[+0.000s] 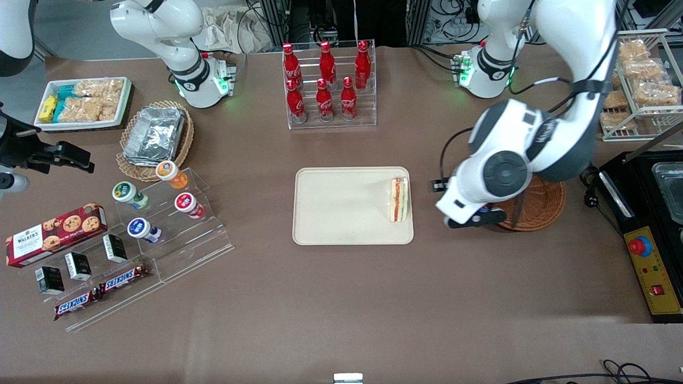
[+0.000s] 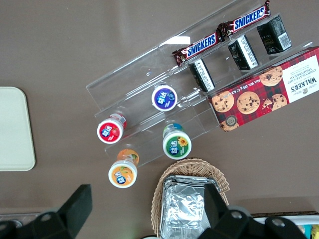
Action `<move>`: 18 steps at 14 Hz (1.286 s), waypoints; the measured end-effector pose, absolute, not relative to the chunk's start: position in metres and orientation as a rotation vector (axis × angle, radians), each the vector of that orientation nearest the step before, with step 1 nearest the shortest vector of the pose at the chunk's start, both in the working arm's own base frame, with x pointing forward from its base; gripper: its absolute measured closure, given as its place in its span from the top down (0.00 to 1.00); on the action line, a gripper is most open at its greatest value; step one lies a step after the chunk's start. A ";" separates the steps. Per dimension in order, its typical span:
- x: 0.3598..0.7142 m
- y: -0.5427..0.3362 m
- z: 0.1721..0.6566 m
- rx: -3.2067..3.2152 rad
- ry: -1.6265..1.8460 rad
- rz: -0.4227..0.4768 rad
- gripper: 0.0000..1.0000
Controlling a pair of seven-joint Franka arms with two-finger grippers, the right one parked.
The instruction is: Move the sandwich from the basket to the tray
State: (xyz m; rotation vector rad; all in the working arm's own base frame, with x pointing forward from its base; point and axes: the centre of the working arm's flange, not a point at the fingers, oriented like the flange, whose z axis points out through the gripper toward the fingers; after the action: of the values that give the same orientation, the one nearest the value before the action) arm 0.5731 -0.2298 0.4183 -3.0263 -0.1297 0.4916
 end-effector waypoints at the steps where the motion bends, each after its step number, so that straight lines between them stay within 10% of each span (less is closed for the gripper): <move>1: 0.575 -0.209 0.427 -3.030 -0.114 0.472 1.00; 18: 0.552 0.024 0.573 -3.148 0.037 -0.048 1.00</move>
State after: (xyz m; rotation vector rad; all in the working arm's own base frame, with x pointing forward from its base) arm 0.5525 0.0245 0.5727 -3.1477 0.0368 -0.0479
